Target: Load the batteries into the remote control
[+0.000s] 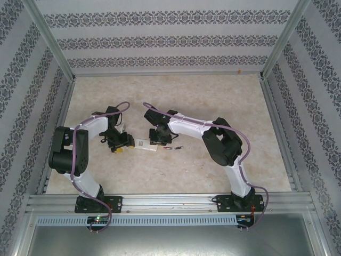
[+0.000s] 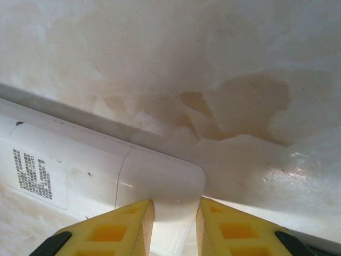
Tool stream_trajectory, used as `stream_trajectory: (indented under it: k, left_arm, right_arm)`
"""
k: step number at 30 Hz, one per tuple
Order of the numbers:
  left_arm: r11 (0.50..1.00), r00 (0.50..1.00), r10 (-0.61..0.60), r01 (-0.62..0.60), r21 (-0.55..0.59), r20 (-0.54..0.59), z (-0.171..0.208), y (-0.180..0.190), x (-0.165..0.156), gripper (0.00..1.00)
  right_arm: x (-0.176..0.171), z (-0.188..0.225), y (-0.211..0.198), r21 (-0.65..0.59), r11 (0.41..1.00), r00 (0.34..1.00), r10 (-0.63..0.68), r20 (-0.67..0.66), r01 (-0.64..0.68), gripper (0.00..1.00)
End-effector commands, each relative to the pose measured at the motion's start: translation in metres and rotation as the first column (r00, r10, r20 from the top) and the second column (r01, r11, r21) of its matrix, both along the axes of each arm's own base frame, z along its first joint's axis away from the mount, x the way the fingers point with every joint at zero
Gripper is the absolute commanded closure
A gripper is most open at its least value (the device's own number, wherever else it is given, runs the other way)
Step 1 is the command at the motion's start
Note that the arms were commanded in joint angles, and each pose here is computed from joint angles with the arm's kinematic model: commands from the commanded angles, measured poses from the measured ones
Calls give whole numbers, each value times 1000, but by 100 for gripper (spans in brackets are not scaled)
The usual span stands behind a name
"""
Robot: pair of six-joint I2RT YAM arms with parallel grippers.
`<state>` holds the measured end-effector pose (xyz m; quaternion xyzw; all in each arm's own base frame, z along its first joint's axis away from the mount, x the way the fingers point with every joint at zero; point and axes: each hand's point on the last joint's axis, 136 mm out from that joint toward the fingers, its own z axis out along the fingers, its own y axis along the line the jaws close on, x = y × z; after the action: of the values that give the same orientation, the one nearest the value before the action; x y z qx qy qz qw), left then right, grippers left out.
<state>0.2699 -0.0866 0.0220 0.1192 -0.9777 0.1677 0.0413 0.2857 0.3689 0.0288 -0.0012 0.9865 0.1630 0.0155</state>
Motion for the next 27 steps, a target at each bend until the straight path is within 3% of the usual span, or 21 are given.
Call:
stream_trajectory:
  k: [1, 5, 8, 11, 13, 16, 21, 27]
  left_arm:
    - [997, 998, 1, 4, -83, 55, -1, -17, 18, 39]
    - [997, 998, 10, -5, -82, 68, 7, -16, 22, 37]
    - [997, 996, 23, -16, -81, 88, 20, -13, 23, 33]
    - [996, 992, 44, -33, -85, 123, 38, -10, 26, 26]
    - [994, 986, 74, -60, -97, 149, 53, -7, 28, 20]
    - [976, 971, 165, -136, -167, 174, 76, -5, 31, 13]
    - [925, 922, 342, -296, -239, 181, 102, 17, 34, 7]
    - [872, 862, 469, -418, -255, 190, 119, 38, 32, 6]
  right_arm:
    - [-11, 9, 37, 108, 992, 998, 58, 27, -61, 67]
    - [-2, 29, 13, 39, 988, 979, 141, 150, -148, 56]
    - [3, 52, 12, -3, 939, 899, 330, 289, -344, 47]
    - [-1, 62, 17, -89, 820, 741, 553, 381, -566, 34]
    - [-8, 55, 20, -179, 694, 595, 700, 396, -697, 23]
    - [-4, 43, 22, -266, 574, 467, 803, 371, -775, 12]
    - [2, 23, 32, -279, 490, 382, 851, 361, -826, 11]
    - [1, -8, 31, -270, 473, 399, 871, 286, -839, 13]
